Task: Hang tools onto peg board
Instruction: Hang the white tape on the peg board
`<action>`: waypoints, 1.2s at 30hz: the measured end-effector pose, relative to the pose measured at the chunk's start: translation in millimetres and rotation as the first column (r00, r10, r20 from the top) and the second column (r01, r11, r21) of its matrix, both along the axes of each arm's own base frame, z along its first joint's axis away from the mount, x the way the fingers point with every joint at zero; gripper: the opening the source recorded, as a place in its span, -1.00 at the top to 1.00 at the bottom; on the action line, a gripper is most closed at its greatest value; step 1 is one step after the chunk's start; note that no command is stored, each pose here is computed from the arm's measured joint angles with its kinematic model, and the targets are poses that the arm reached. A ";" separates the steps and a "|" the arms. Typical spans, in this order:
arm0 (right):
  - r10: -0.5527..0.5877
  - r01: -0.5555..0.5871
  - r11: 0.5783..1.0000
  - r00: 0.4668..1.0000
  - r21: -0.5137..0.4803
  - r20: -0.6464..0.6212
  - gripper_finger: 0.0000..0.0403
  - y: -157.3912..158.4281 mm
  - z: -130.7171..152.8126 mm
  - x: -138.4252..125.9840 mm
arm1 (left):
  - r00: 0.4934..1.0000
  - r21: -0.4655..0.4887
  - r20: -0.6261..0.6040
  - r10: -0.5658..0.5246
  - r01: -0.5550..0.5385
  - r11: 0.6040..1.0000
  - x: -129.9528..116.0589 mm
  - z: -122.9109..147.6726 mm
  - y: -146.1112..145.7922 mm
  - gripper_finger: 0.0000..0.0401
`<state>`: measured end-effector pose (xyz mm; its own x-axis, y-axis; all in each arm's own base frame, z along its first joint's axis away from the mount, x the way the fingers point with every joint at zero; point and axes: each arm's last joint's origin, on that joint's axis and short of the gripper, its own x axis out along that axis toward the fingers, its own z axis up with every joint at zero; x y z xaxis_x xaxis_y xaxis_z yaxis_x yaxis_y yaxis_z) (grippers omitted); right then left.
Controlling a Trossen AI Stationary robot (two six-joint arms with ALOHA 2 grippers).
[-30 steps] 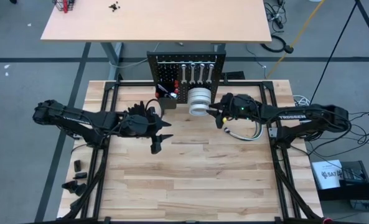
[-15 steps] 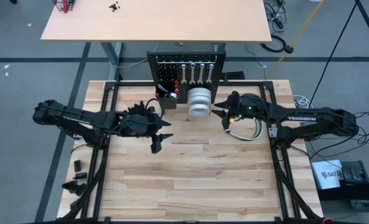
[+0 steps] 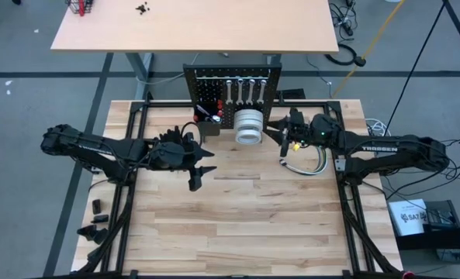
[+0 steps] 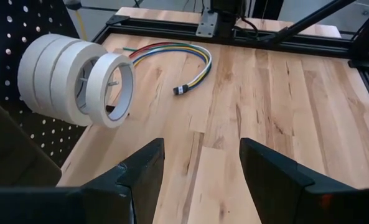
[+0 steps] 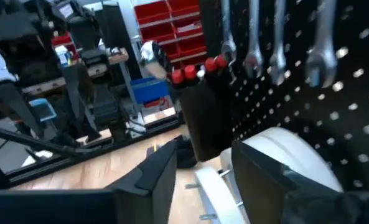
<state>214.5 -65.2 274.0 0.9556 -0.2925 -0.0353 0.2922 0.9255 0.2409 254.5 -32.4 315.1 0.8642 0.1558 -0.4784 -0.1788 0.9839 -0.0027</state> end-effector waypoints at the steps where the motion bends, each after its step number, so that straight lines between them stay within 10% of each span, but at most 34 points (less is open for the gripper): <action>1: 0.004 -0.004 1.000 1.000 0.002 -0.004 0.29 0.5 -1.3 1.5 | 1.000 0.000 0.004 0.000 0.000 1.000 0.2 0.3 0.0 -0.06; 8: 0.067 -0.069 0.997 0.997 -0.043 -0.040 0.94 14.3 -13.0 19.3 | 1.000 -0.001 0.009 0.002 -0.002 1.000 0.5 0.7 0.0 -0.06; 36: 0.013 -0.026 0.999 0.944 -0.035 -0.330 1.00 9.7 -18.5 67.0 | 1.000 -0.004 -0.002 0.005 -0.005 1.000 0.0 -0.3 0.1 -0.06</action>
